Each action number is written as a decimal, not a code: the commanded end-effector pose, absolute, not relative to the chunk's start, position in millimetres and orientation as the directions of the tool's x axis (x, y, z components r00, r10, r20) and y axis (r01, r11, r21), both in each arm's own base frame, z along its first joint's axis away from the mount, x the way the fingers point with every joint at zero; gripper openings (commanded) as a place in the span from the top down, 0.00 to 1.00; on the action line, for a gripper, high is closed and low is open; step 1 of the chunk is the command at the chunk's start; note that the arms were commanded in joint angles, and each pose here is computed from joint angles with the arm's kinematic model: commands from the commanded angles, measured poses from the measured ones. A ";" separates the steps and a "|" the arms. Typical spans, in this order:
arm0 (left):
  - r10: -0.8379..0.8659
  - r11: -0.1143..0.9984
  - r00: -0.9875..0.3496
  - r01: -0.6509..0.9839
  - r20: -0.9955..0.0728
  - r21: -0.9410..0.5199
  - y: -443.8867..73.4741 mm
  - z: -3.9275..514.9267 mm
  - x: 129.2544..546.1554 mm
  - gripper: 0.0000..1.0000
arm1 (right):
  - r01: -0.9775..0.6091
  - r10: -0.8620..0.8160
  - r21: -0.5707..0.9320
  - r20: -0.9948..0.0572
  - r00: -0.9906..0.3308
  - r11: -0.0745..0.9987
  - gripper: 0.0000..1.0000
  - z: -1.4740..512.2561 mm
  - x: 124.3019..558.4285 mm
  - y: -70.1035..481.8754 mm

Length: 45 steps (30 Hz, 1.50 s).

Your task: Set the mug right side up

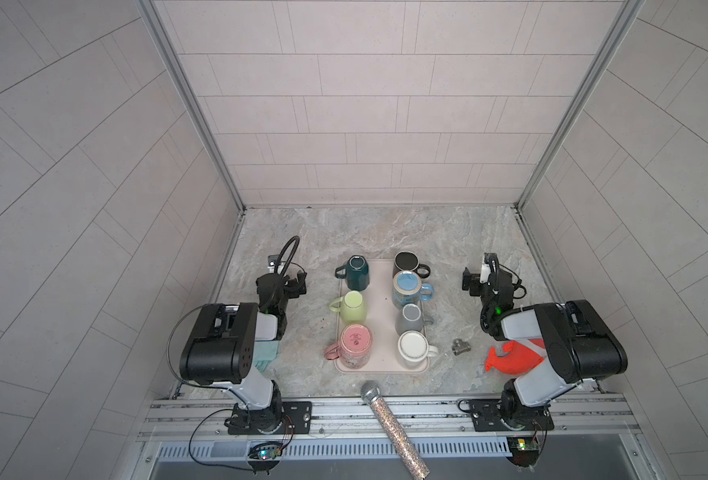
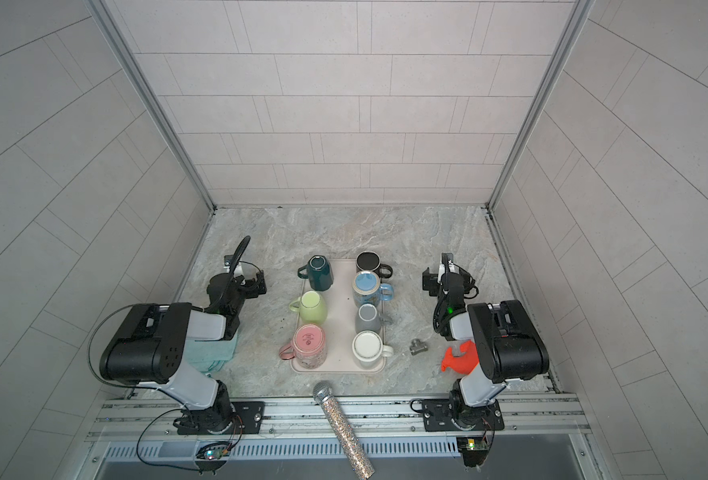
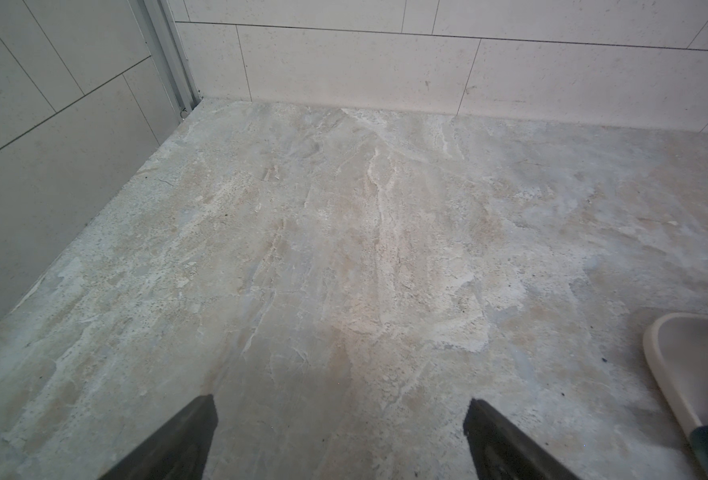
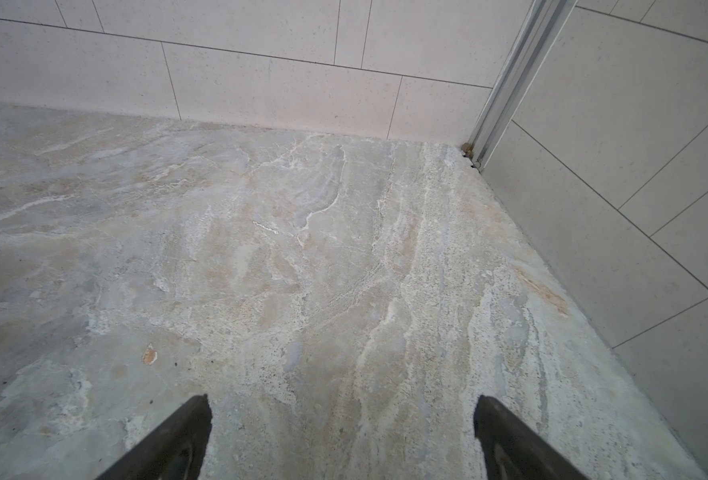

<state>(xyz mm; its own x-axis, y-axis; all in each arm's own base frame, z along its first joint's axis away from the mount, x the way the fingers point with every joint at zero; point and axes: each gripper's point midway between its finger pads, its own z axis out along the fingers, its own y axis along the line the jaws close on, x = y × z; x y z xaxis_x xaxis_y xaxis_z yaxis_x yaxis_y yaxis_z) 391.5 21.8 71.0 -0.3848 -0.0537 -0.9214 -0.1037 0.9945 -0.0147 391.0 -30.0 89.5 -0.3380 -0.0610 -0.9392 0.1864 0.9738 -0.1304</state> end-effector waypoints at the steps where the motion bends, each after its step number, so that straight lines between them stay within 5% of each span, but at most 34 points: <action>1: -0.038 0.994 -0.350 -0.105 -0.936 -0.001 23.1 85.2 399.2 0.00 | 0.194 -0.066 -0.137 -0.941 -0.331 0.972 0.01 91.6 391.3 -31.2; 15: -0.043 0.983 -0.338 -0.184 -0.940 0.022 31.4 134.4 390.0 0.00 | 0.171 -0.066 -0.130 -0.939 -0.337 0.977 0.04 164.8 379.0 -24.7; 24: -0.314 0.948 -0.279 -0.135 -0.908 -0.287 1.7 215.2 389.8 0.02 | 0.059 0.015 -0.019 -0.856 -0.516 0.998 0.10 247.9 346.5 27.3; 37: -0.332 0.921 -0.389 0.063 -0.859 -0.385 -62.8 254.2 377.6 0.04 | -0.055 0.067 0.242 -0.468 -0.881 0.969 0.22 250.7 341.3 96.9; 45: -0.300 0.939 -0.369 0.046 -0.880 -0.340 -58.4 255.9 375.3 0.04 | 0.194 0.350 0.542 -0.200 -0.915 0.818 0.30 233.1 370.4 121.1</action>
